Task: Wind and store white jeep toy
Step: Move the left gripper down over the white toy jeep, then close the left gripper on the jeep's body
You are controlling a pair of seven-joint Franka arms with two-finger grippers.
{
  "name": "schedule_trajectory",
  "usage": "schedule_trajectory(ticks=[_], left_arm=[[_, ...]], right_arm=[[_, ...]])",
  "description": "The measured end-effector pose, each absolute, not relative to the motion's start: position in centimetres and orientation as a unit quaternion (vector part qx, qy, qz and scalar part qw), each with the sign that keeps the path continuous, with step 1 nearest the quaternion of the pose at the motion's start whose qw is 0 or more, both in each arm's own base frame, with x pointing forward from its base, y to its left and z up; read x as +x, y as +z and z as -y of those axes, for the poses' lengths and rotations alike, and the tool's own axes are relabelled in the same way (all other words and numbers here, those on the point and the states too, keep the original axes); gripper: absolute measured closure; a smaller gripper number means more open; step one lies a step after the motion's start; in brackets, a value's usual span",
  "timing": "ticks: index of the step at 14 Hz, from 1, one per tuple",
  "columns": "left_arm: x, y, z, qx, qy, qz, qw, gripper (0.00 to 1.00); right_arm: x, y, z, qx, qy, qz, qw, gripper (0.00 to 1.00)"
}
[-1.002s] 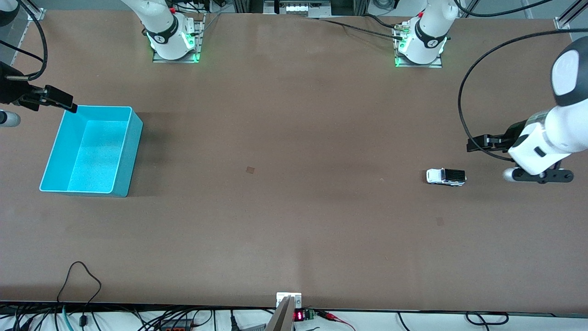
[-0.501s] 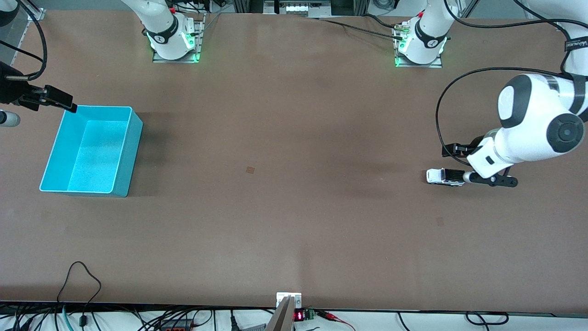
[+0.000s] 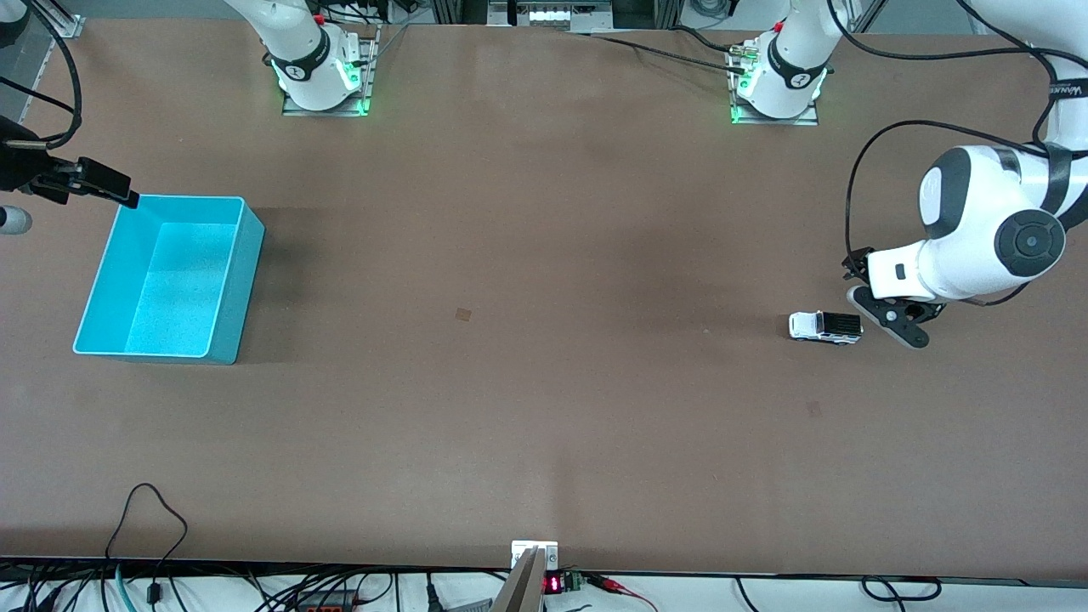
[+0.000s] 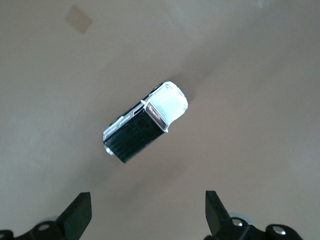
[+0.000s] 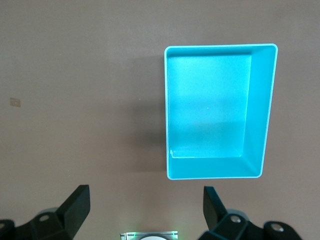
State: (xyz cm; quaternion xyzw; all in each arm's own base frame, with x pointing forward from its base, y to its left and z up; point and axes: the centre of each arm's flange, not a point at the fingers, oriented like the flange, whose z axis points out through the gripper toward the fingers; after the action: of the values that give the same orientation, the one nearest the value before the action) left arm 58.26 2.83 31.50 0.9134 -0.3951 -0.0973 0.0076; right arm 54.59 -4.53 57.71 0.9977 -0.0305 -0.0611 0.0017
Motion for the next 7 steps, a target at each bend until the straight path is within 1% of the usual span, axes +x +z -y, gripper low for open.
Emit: schedule_trajectory(ticks=[4, 7], left_arm=[[58.4, 28.1, -1.2, 0.830, -0.079, 0.552, 0.026, 0.00], [58.0, 26.3, 0.6, 0.769, -0.066, 0.636, 0.033, 0.00]], right_arm=[[54.6, 57.7, 4.5, 0.998, -0.062, 0.031, 0.002, 0.00], [54.6, 57.7, 4.5, 0.998, -0.062, 0.031, 0.002, 0.00]])
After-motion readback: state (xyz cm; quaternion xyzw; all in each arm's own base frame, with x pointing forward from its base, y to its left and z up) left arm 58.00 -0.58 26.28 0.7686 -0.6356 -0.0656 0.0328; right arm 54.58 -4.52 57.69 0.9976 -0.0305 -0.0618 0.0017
